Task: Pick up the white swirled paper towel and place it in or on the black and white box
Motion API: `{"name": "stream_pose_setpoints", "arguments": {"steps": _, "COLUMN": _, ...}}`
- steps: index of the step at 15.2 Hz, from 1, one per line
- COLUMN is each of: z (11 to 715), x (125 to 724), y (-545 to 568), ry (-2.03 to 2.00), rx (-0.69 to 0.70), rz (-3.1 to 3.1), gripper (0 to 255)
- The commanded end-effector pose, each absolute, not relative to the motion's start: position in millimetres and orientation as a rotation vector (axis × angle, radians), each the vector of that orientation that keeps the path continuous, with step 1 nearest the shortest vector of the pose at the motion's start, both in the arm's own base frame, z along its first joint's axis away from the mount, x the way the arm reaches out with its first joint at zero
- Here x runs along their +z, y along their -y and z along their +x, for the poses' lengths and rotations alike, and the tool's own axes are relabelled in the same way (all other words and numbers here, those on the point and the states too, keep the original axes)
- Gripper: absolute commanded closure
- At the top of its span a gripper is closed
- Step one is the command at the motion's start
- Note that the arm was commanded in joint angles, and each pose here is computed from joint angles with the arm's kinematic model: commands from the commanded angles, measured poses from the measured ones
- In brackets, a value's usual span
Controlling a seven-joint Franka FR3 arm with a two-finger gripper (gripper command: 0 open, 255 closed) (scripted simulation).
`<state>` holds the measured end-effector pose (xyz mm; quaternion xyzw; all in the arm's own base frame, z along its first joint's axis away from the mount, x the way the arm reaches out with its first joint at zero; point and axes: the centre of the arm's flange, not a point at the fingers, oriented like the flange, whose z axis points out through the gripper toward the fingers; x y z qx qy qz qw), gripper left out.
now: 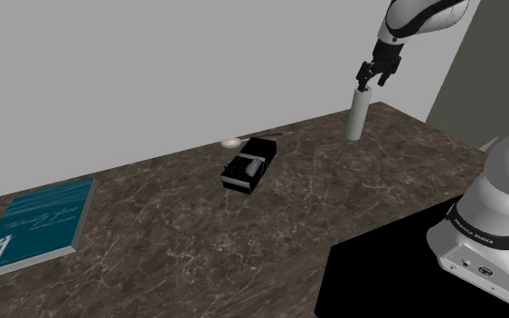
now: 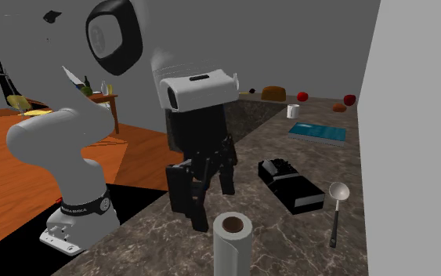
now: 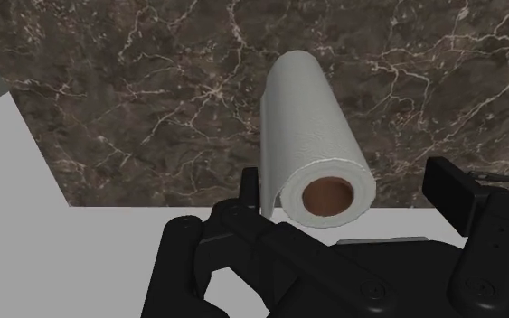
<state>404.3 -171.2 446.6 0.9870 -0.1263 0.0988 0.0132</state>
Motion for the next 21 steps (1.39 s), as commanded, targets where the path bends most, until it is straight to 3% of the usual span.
{"name": "stream_pose_setpoints", "arguments": {"steps": 1, "z": 406.6, "x": 436.8, "y": 174.0, "ry": 0.398, "rx": 0.313, "rz": 3.073, "gripper": 0}}
{"name": "stream_pose_setpoints", "arguments": {"steps": 13, "z": 411.3, "x": 413.2, "y": 175.3, "ry": 0.398, "rx": 0.313, "rz": 3.073, "gripper": 0}}
{"name": "stream_pose_setpoints", "arguments": {"steps": 14, "z": 411.3, "x": 413.2, "y": 175.3, "ry": 0.398, "rx": 0.313, "rz": 3.073, "gripper": 255}}
{"name": "stream_pose_setpoints", "arguments": {"steps": 21, "z": 411.4, "x": 413.2, "y": 175.2, "ry": 0.398, "rx": 0.313, "rz": 3.073, "gripper": 255}}
